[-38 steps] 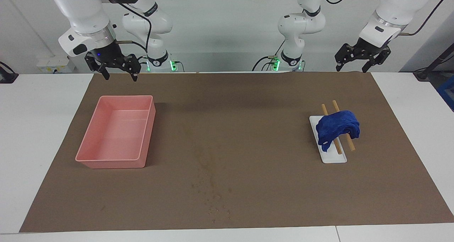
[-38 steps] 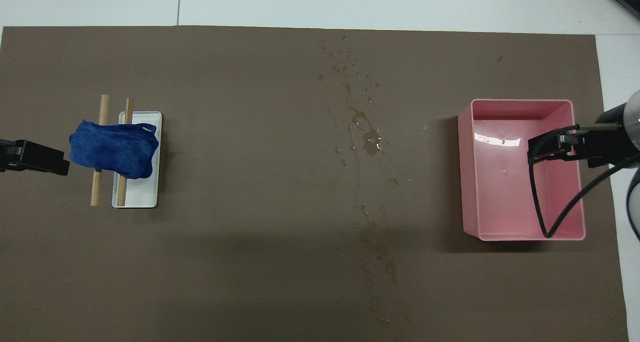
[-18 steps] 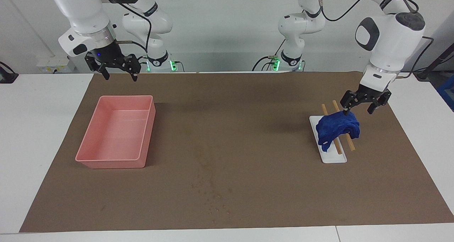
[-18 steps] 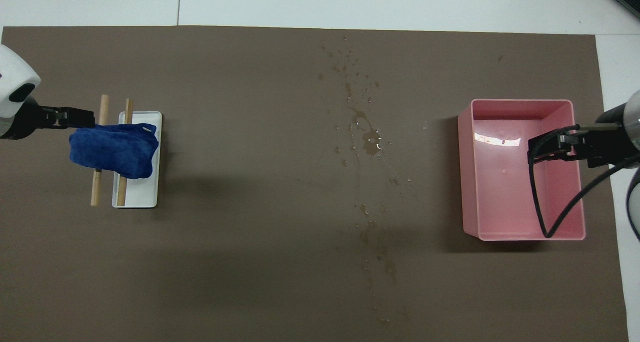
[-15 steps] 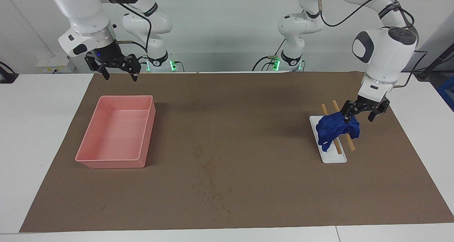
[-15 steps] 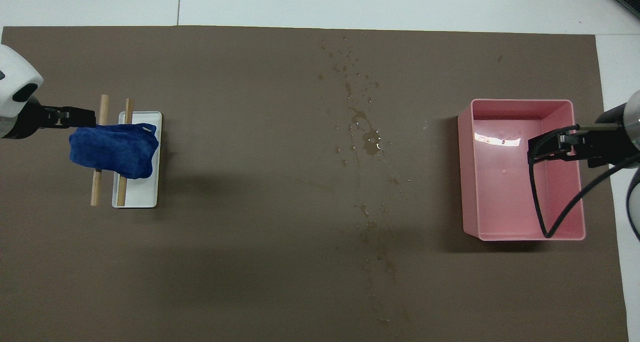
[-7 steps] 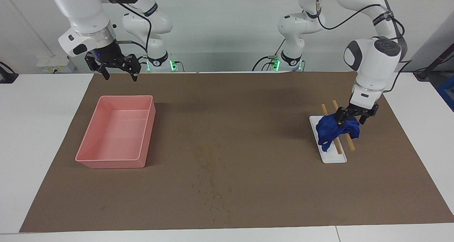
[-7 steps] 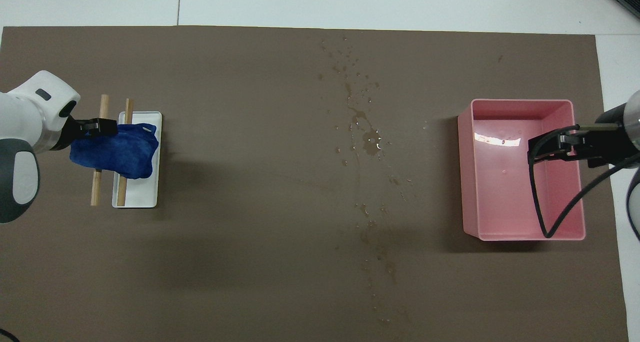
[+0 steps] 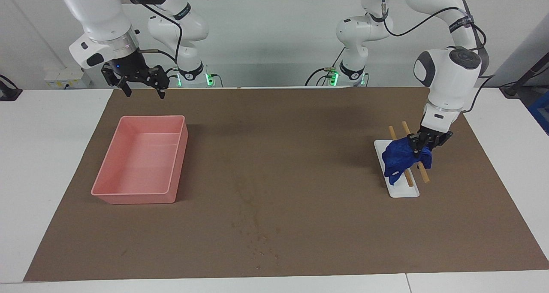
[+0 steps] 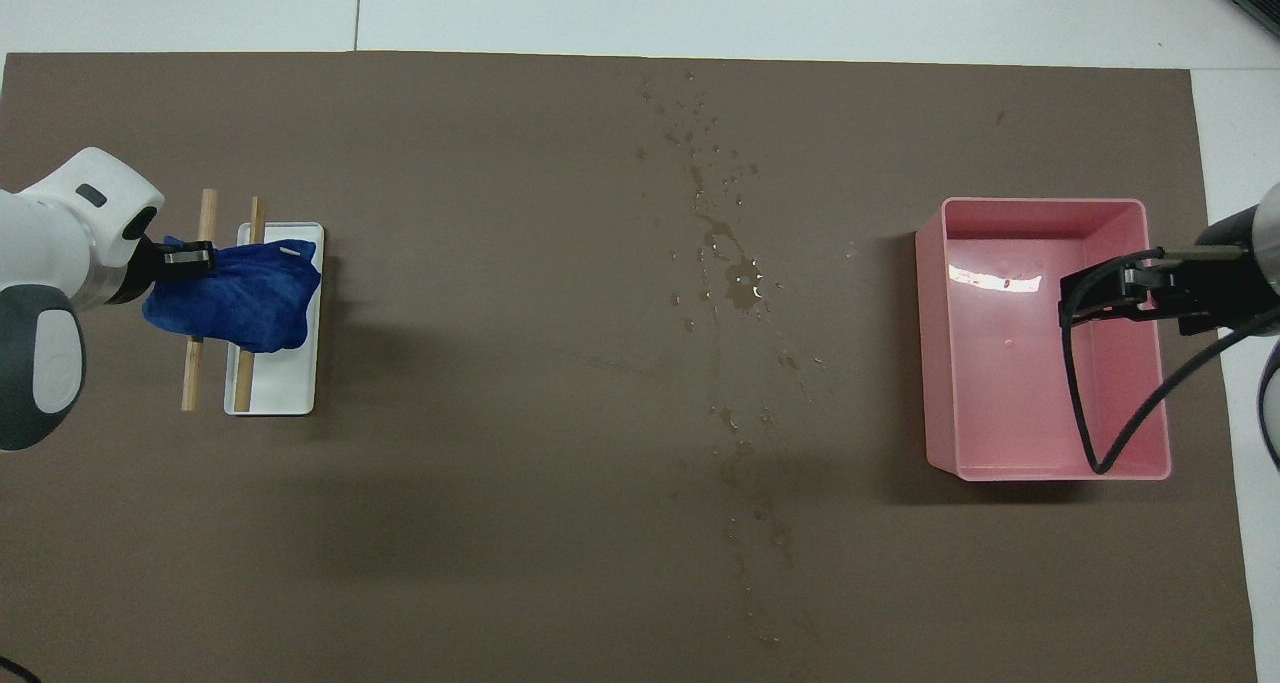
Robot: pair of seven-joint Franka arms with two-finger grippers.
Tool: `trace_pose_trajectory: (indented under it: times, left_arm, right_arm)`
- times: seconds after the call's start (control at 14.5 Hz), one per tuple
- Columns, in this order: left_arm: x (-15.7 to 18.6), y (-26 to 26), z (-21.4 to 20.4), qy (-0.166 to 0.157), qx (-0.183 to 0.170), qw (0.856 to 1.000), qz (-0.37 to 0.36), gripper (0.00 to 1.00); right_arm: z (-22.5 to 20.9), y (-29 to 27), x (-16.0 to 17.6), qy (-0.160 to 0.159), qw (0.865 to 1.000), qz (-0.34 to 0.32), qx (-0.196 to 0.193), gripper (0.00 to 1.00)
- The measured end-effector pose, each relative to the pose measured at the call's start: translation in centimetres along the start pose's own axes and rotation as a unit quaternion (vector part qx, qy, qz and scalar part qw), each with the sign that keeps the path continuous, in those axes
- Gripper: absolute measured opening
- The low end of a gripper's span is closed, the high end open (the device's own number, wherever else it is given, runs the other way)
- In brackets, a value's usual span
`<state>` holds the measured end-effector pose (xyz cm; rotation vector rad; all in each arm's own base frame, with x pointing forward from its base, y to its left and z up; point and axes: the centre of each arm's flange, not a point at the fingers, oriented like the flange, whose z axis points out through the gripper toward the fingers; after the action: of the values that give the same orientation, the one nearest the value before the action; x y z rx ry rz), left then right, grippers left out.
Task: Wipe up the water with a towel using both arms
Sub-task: 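Grasp the blue towel with the left gripper, then lift the towel with the left gripper while the right gripper approaches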
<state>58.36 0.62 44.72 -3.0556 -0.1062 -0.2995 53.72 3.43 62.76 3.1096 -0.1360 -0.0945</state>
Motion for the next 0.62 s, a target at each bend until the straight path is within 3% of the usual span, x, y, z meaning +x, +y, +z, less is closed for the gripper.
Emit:
trace_pose_trajectory:
  times: [0.21, 0.34, 0.62]
  left_arm:
    - [0.7, -0.3, -2.4, -0.036, 0.005, 0.999, -0.035, 0.20]
    - [1.1, 0.1, -4.4, -0.066, -0.016, 0.990, -0.127, 0.18]
    - [0.7, 1.9, -6.4, -0.137, -0.087, 0.941, -0.297, 0.18]
  right_arm:
    - [0.0, 0.0, 0.0, 0.000, 1.000, 0.000, 0.000, 1.00]
    - [0.0, 0.0, 0.0, 0.000, 1.000, 0.000, 0.000, 1.00]
    - [0.0, -0.5, -0.1, 0.000, 1.000, -0.004, 0.003, 1.00]
